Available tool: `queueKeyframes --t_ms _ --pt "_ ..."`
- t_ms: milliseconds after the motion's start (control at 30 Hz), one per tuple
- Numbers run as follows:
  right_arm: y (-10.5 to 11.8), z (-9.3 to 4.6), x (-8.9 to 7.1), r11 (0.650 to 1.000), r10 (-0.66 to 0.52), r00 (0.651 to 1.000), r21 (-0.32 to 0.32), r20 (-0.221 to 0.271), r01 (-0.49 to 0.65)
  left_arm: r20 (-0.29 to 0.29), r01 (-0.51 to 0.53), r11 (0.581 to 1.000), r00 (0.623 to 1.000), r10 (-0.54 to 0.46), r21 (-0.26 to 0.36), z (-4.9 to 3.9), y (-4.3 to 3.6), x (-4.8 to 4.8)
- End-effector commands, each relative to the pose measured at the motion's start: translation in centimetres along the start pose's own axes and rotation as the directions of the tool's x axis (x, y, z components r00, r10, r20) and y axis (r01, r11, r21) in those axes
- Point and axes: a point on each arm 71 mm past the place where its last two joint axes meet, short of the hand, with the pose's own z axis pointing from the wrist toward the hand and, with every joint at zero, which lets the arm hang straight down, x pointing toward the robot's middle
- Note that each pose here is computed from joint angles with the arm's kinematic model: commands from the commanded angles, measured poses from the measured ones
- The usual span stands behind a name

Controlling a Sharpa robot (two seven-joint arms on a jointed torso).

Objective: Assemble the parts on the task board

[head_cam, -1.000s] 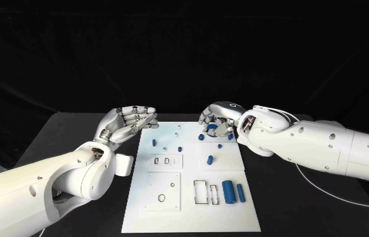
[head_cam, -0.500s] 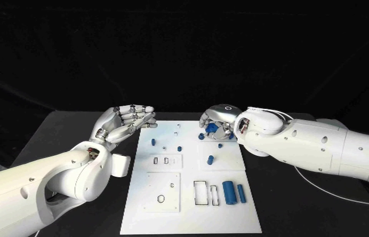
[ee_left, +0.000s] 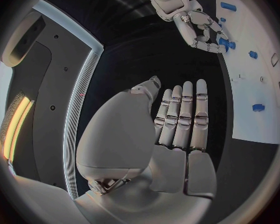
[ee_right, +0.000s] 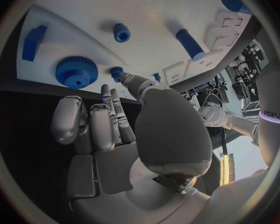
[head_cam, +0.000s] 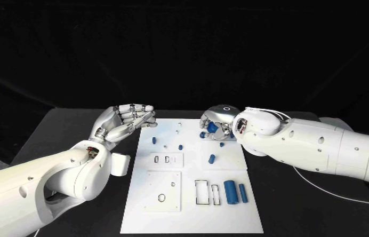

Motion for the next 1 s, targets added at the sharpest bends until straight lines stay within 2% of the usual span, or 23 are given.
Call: queueKeyframes --t_ms 33,1000 --pt "0.03 0.06 0.19 1.0 -0.017 1.0 0.001 -0.02 0.017 -0.013 0.015 1.0 1.0 -0.015 0.004 0.08 -0.17 0.14" --pt "0.39 0.49 0.37 1.0 0.008 1.0 -0.018 -0.01 -0.008 -0.015 0.015 1.0 1.0 -0.015 -0.003 0.19 -0.3 -0.04"
